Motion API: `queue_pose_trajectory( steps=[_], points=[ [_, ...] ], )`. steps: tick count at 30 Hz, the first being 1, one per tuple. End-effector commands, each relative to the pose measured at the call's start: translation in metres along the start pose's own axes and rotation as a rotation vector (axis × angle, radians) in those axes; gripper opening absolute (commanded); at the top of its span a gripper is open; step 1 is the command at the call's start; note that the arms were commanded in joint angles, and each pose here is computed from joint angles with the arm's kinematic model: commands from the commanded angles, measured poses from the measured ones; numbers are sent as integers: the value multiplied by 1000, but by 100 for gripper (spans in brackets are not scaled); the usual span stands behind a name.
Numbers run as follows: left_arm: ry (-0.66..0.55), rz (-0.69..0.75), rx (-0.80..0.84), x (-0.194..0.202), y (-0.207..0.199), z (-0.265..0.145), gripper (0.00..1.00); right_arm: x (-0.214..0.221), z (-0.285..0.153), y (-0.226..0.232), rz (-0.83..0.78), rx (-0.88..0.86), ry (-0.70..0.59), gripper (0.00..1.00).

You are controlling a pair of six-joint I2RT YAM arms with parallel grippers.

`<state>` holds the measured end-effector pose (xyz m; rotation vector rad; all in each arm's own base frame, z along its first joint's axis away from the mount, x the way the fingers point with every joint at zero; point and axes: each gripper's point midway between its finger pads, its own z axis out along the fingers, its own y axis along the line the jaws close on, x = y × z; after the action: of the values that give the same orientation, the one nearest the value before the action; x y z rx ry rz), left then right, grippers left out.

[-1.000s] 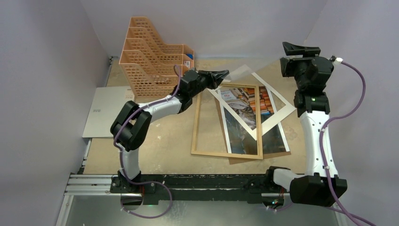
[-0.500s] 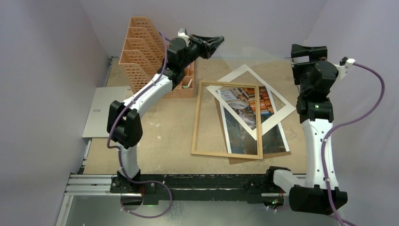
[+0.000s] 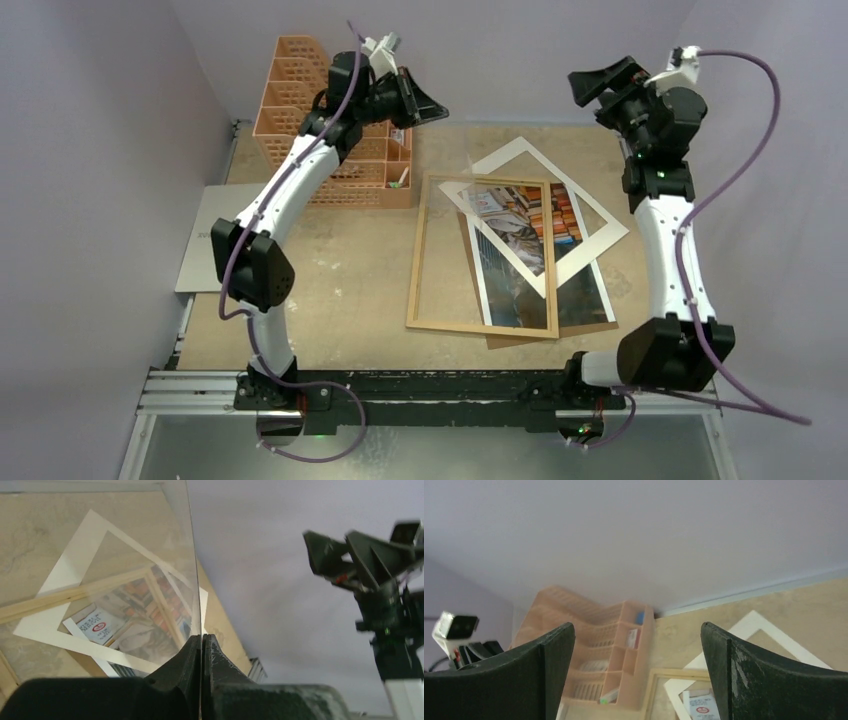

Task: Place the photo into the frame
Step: Adjust the photo frame item.

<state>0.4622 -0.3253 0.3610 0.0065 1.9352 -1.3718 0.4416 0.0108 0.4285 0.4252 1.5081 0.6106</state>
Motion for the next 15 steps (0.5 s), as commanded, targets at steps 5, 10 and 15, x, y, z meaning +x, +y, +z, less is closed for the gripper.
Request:
queue_pose_trajectory(
  steps=[5, 10, 15],
  points=[
    [121, 630, 282, 15, -100, -78, 0, 65, -7, 77, 34, -508, 216, 99],
    [63, 726, 402, 10, -145, -107, 0, 74, -26, 106, 84, -703, 219, 99],
    [16, 798, 504, 8, -183, -133, 0, 69, -30, 113, 94, -743, 202, 99]
  ],
)
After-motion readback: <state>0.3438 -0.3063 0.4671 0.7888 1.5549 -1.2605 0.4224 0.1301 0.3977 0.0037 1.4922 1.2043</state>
